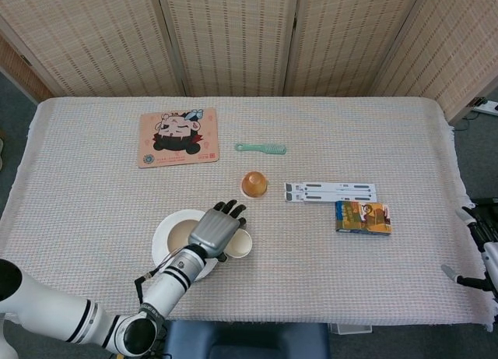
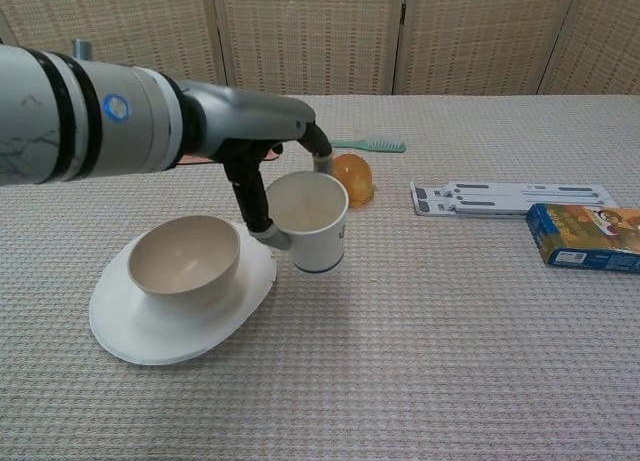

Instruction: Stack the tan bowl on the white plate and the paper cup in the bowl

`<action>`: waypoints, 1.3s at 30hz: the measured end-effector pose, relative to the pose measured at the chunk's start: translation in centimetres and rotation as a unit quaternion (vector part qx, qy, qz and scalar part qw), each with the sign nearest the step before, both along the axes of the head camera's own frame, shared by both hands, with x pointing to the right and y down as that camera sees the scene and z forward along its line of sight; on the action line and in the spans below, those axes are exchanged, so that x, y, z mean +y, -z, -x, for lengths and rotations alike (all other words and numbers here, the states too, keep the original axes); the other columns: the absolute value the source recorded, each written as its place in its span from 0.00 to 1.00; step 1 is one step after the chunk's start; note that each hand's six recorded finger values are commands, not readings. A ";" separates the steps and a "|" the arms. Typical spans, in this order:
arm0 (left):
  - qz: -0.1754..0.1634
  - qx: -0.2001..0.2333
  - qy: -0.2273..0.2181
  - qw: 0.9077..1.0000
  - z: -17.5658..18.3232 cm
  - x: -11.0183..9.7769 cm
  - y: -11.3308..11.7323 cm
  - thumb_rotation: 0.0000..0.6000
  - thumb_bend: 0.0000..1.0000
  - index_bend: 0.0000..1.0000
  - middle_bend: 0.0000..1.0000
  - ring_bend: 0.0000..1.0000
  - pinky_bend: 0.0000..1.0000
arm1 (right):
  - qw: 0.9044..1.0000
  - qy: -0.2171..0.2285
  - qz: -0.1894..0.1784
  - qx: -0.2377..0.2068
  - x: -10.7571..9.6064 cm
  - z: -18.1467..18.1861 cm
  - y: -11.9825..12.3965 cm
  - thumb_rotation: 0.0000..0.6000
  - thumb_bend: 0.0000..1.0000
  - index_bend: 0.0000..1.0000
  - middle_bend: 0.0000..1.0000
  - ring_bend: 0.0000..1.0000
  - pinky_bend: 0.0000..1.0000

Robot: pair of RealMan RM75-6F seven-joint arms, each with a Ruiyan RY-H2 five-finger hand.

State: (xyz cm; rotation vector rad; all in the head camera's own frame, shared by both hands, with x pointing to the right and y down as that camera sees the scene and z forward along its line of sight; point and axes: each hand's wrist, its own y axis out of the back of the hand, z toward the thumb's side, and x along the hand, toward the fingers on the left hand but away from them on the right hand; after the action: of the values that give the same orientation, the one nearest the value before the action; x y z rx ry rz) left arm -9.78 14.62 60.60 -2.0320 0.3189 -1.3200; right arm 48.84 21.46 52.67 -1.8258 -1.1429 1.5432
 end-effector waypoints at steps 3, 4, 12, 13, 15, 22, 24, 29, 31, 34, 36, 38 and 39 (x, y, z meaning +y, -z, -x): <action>-0.009 -0.011 0.004 1.000 1.0 -0.6 0.9 1.00 0.25 0.41 0.13 0.00 0.16 | 1.000 -0.001 0.001 0.003 0.0 0.0 -0.1 1.00 0.21 0.00 0.00 0.00 0.00; -0.013 -0.016 0.006 1.000 1.4 -0.8 1.3 1.00 0.25 0.41 0.13 0.00 0.16 | 1.000 0.000 0.001 0.004 0.0 0.1 -0.1 1.00 0.21 0.00 0.00 0.00 0.00; -0.035 -0.040 0.030 0.998 4.9 -2.5 3.8 1.00 0.25 0.41 0.13 0.00 0.16 | 1.000 0.005 0.007 0.017 0.0 0.5 -0.7 1.00 0.21 0.00 0.00 0.00 0.00; -0.037 -0.042 0.034 0.998 5.5 -2.7 4.1 1.00 0.25 0.41 0.13 0.00 0.16 | 1.000 0.006 0.008 0.018 0.0 0.6 -0.8 1.00 0.21 0.00 0.00 0.00 0.00; -0.039 -0.045 0.040 0.997 6.3 -2.8 4.6 1.00 0.25 0.41 0.13 0.00 0.16 | 1.000 0.007 0.009 0.020 0.0 0.8 -0.8 1.00 0.21 0.00 0.00 0.00 0.00; -0.015 -0.048 0.062 0.997 8.6 -1.7 4.3 1.00 0.25 0.41 0.13 0.00 0.16 | 1.000 0.007 0.010 0.020 0.0 1.0 -0.9 1.00 0.21 0.00 0.00 0.00 0.00; -0.006 -0.051 0.063 0.997 8.9 -1.3 3.8 1.00 0.25 0.41 0.13 0.00 0.16 | 1.000 0.006 0.009 0.018 0.1 1.0 -0.8 1.00 0.21 0.00 0.00 0.00 0.00; 0.009 -0.054 0.070 0.996 9.5 -0.9 2.5 1.00 0.25 0.41 0.13 0.00 0.16 | 1.000 0.004 0.004 0.017 0.1 0.7 -0.5 1.00 0.21 0.00 0.00 0.00 0.00; 0.013 -0.054 0.071 0.996 9.6 -0.9 2.1 1.00 0.25 0.41 0.13 0.00 0.16 | 1.000 0.003 0.003 0.017 0.1 0.7 -0.5 1.00 0.21 0.00 0.00 0.00 0.00; 0.017 -0.051 0.072 0.996 9.7 -1.0 1.7 1.00 0.25 0.42 0.13 0.00 0.16 | 1.000 0.003 0.004 0.018 0.1 0.7 -0.6 1.00 0.21 0.00 0.00 0.00 0.00; 0.019 -0.049 0.073 0.996 9.7 -1.0 1.5 1.00 0.25 0.42 0.13 0.00 0.16 | 1.000 0.004 0.005 0.018 0.1 0.7 -0.6 1.00 0.21 0.00 0.00 0.00 0.00; 0.021 -0.047 0.076 0.996 9.9 -0.9 1.3 1.00 0.25 0.42 0.13 0.00 0.16 | 1.000 0.005 0.006 0.019 0.1 0.7 -0.7 1.00 0.21 0.00 0.00 0.00 0.00; 0.023 -0.046 0.078 0.996 10.0 -0.9 1.2 1.00 0.25 0.42 0.13 0.00 0.16 | 1.000 0.005 0.006 0.019 0.1 0.8 -0.7 1.00 0.21 0.00 0.00 0.00 0.00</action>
State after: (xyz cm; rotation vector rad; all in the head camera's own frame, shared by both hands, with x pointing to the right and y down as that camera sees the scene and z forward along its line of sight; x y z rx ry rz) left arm -19.82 13.74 59.35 -2.0102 0.4151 -1.5227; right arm 48.07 21.54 53.37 -1.8002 -1.1079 1.5766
